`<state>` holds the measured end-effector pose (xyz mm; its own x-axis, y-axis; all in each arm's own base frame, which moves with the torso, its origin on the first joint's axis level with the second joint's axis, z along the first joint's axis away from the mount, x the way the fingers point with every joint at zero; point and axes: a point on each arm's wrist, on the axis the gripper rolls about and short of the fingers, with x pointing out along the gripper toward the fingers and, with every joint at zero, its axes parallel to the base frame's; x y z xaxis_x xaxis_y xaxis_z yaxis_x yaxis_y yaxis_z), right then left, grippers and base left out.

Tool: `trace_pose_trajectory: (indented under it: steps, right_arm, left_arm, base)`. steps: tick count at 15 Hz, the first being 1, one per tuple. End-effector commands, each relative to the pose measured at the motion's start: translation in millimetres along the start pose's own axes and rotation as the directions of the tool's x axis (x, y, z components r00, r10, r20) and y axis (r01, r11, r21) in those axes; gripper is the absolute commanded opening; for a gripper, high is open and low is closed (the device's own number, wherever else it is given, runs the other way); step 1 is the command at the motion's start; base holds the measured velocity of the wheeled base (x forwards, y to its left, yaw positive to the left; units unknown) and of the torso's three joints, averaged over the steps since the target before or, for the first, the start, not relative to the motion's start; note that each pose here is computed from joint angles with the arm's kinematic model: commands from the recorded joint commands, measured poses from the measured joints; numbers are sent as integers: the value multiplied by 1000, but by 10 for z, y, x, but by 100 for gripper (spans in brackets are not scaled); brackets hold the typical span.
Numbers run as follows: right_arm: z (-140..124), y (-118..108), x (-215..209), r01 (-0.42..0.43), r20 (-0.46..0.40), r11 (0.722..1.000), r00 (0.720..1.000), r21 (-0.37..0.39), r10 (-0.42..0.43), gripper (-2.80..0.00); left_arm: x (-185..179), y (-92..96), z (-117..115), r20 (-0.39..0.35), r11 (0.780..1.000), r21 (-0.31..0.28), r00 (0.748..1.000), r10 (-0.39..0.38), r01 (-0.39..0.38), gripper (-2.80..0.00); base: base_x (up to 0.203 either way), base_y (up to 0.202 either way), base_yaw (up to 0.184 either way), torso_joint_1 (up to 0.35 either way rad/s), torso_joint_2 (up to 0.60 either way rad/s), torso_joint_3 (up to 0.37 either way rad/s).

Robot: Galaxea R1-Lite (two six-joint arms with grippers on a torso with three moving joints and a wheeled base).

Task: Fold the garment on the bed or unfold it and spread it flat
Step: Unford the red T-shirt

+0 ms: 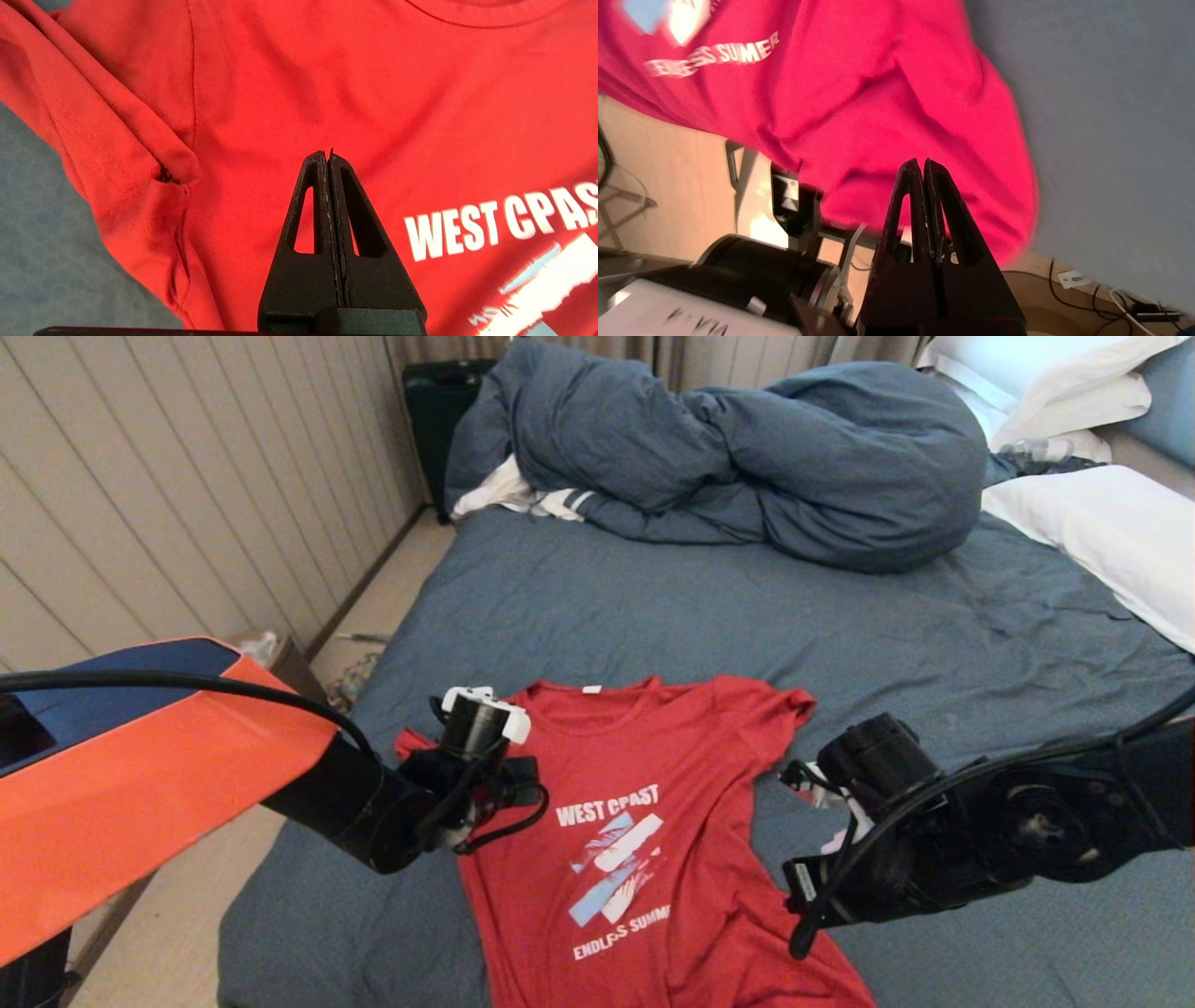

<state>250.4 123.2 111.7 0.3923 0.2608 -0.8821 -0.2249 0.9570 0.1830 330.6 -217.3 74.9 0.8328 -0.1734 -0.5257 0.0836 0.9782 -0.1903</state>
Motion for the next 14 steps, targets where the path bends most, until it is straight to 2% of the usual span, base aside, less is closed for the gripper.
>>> trace_pose_trajectory:
  steps: [1,4,7,14]
  right_arm:
    - [-64,-36,383,43,-89,999,995,2,-43,-280]
    - [-116,-70,588,82,-60,997,995,-4,-82,-280]
    - [-163,-100,736,126,-72,992,989,-10,-127,-280]
    - [-531,-276,811,208,-95,976,972,-61,-213,-280]
  left_arm:
    - [34,10,-43,-8,1000,1,1000,7,-7,-280]
    - [22,21,-33,-6,1000,-2,1000,8,-8,-280]
    - [17,35,-22,-5,1000,-4,1000,11,-11,-280]
    - [47,43,-48,-12,1000,-2,1000,16,-16,-280]
  base:
    - [0,0,0,0,0,0]
    - [0,0,0,0,0,0]
    - [0,0,0,0,0,0]
    - [0,0,0,0,0,0]
